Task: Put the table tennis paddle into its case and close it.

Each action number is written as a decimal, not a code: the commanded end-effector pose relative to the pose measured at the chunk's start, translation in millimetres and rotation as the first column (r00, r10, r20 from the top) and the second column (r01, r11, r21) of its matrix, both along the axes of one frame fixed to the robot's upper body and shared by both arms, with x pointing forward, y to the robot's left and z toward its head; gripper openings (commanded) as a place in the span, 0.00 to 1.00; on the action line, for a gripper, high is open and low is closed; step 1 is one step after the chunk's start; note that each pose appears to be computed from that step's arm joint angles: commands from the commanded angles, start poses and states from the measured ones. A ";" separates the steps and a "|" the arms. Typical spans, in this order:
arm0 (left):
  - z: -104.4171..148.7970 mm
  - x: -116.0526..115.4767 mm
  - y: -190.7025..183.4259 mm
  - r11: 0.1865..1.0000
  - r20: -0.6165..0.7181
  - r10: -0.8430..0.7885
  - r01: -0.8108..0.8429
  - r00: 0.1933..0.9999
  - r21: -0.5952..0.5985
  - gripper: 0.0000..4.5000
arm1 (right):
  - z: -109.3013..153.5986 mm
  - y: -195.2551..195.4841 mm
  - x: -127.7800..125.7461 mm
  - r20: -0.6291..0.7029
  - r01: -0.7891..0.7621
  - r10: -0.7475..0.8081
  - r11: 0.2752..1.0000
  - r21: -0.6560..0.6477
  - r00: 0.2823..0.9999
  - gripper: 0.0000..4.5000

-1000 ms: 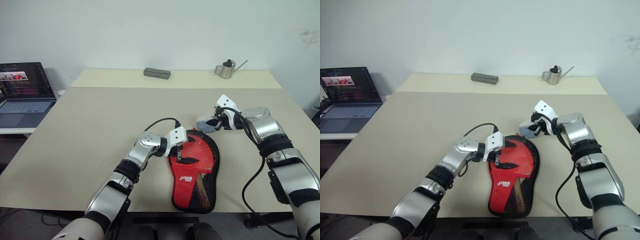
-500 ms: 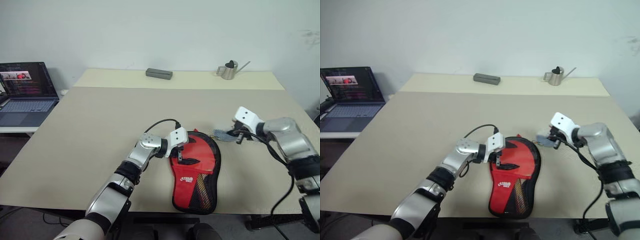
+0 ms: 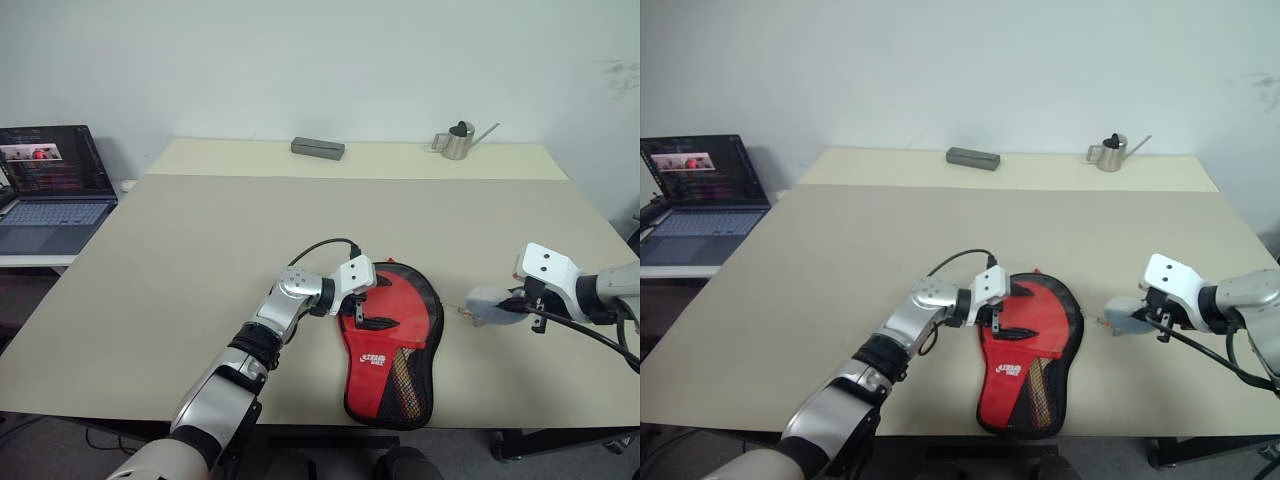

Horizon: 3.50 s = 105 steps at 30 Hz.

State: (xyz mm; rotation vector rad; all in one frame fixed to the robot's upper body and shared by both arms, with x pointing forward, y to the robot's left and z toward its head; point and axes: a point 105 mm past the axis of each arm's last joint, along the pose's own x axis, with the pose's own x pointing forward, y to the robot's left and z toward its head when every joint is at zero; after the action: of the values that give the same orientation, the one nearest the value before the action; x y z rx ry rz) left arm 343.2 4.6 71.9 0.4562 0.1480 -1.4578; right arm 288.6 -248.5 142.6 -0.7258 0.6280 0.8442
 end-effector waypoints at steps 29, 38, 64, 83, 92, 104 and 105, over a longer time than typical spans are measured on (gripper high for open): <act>-64.5 -21.2 20.5 0.977 -0.176 0.016 0.022 0.984 0.210 1.00 | -19.4 68.4 -131.5 -0.282 -0.311 0.322 0.947 0.085 0.904 0.00; -66.3 -24.7 13.0 0.980 -0.185 0.004 0.034 0.983 0.198 1.00 | -35.0 85.2 -136.7 -0.329 -0.311 0.338 0.941 0.133 0.882 0.00; -61.9 -25.2 -3.1 0.981 -0.179 -0.024 0.057 0.984 0.183 1.00 | -27.1 110.5 -223.1 -0.508 -0.392 0.554 0.830 0.397 0.660 0.00; -56.5 -22.8 -11.1 0.983 -0.163 -0.035 0.063 0.986 0.172 1.00 | -2.1 119.4 -199.0 -0.446 -0.328 0.487 0.861 0.389 0.751 0.29; -55.1 -21.0 -13.0 0.985 -0.156 -0.029 0.055 0.987 0.166 1.00 | 35.3 124.2 -184.8 -0.401 -0.278 0.484 0.837 0.471 0.777 0.98; -4.8 -18.1 -13.0 0.997 -0.132 -0.071 0.068 0.989 -0.034 1.00 | 31.8 93.0 -104.2 -0.260 -0.146 0.300 0.863 0.483 0.918 0.99; 2.0 -18.1 -10.7 0.996 -0.117 -0.075 0.070 0.990 -0.048 1.00 | 32.1 90.0 -99.1 -0.249 -0.139 0.289 0.863 0.486 0.924 0.99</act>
State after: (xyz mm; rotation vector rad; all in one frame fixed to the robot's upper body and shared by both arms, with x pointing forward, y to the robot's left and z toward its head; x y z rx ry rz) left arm 331.3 -11.7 80.5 0.3643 0.1526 -1.5386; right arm 182.7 -154.7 171.1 -0.2065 0.6297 1.2948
